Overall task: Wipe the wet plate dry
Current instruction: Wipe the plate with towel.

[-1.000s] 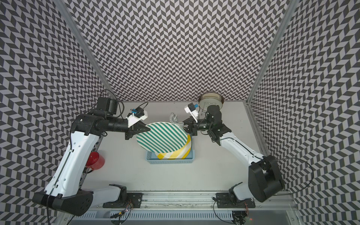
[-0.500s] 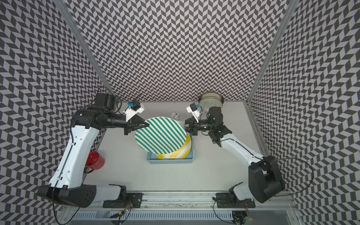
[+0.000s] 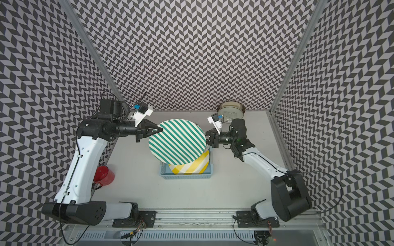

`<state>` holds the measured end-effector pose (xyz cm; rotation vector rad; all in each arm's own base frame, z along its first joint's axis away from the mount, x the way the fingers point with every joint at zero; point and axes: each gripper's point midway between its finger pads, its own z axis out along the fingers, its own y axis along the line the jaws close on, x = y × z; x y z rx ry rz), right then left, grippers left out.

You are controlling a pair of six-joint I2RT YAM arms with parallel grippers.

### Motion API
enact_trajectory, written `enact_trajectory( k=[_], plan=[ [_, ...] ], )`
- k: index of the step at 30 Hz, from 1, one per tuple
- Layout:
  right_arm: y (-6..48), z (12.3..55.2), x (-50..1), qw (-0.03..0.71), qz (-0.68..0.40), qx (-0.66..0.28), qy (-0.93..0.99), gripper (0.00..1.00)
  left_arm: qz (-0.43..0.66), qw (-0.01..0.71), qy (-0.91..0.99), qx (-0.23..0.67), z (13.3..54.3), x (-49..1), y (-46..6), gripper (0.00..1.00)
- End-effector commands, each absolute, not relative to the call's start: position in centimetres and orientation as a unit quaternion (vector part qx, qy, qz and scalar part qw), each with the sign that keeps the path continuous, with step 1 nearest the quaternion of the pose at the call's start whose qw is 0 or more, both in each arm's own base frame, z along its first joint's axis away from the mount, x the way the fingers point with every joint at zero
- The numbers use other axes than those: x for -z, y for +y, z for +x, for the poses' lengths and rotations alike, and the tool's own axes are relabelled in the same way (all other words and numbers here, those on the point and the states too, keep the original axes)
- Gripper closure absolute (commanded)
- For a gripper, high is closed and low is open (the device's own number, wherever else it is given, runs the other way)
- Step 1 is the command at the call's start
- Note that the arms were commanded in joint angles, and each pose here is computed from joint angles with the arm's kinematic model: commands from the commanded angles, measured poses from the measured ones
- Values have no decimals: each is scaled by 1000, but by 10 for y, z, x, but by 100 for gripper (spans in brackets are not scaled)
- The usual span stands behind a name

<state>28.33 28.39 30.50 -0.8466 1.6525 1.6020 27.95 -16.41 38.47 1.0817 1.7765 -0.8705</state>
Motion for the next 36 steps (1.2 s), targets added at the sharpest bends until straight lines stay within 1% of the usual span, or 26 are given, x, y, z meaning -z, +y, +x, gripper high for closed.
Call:
enact_trajectory(
  k=[1, 9, 18, 21, 24, 29, 32, 36],
  plan=[
    [284, 250, -334, 342, -382, -633, 580, 100, 393, 506, 716, 277, 327, -400, -142, 100],
    [283, 250, -335, 348, -380, -631, 580, 100, 321, 523, 727, 307, 344, -404, -138, 100],
    [280, 249, -341, 363, -373, -627, 579, 100, 250, 537, 743, 312, 364, -397, -127, 100],
    [278, 250, -347, 384, -365, -620, 578, 100, 224, 533, 751, 318, 370, -390, -125, 100],
    [274, 253, -352, 414, -350, -609, 578, 100, 201, 518, 758, 342, 374, -384, -127, 100],
    [267, 258, -359, 459, -323, -591, 579, 100, 177, 512, 757, 365, 380, -385, -128, 100],
    [266, 261, -360, 475, -314, -582, 581, 100, 160, 514, 755, 374, 384, -386, -127, 100],
    [267, 263, -363, 494, -306, -569, 582, 100, 138, 498, 752, 410, 385, -382, -132, 100]
  ],
)
